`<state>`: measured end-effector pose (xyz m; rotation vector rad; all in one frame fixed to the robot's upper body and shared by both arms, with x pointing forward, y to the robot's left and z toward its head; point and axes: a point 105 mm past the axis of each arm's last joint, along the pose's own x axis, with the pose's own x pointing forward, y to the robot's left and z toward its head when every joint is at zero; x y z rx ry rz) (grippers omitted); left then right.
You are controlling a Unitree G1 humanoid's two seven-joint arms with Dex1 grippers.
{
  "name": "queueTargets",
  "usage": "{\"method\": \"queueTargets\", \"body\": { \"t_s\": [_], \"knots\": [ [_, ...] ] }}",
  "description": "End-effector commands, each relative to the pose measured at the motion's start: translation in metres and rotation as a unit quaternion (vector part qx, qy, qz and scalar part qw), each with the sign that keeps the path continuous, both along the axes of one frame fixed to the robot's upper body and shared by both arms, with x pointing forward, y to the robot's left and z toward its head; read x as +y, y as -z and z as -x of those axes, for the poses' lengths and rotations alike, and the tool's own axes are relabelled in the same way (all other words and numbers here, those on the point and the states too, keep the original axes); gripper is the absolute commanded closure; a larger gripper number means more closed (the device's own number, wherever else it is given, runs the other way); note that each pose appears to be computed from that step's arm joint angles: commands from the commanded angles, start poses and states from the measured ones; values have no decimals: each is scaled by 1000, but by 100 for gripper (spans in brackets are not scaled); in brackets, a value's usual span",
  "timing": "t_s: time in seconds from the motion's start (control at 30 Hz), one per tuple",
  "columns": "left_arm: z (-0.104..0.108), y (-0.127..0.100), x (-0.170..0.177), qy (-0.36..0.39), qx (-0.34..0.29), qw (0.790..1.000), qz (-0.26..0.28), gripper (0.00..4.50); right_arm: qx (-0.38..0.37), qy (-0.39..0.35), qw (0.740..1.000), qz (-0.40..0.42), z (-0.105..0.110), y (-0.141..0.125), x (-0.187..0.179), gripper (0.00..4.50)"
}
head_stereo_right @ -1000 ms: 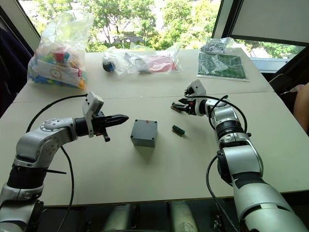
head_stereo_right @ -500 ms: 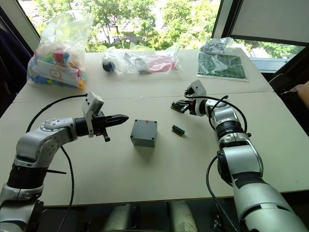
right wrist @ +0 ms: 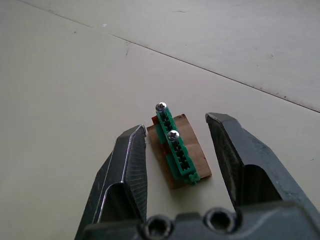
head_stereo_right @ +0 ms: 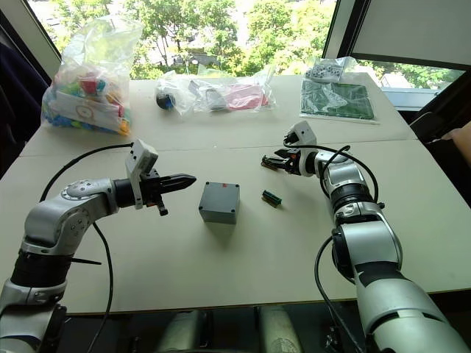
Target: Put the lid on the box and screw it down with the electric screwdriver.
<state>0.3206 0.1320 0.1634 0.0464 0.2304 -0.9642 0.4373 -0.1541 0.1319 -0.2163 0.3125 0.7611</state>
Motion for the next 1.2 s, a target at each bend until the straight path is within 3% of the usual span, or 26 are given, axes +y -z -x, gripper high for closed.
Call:
{"method": "queueTargets", "body": {
  "t_s": [0.03,0.3,0.4,0.5,0.53,0.77,1.2],
  "knots": [
    [1,-12,-2,7,-25,1000,1,450,-23,0,1000,-5,-2,-14,-3,257],
    [2,-12,-1,5,-25,1000,2,450,-16,-5,1000,2,0,-8,-2,257],
    [2,-11,-1,5,-25,1000,3,450,-15,-4,1000,3,-1,-7,-2,319],
    [2,-11,-1,4,-24,1000,2,450,-16,-1,1000,0,-1,-8,-3,430],
    [2,-11,-1,4,-24,1000,2,450,-16,0,1000,2,-1,-8,-3,441],
    [1,-11,-1,5,-24,1000,2,450,-21,6,1000,0,-2,-10,-6,441],
    [2,-13,-1,8,-23,1000,8,450,-44,10,998,-35,0,-38,-14,441]
  ]
}}
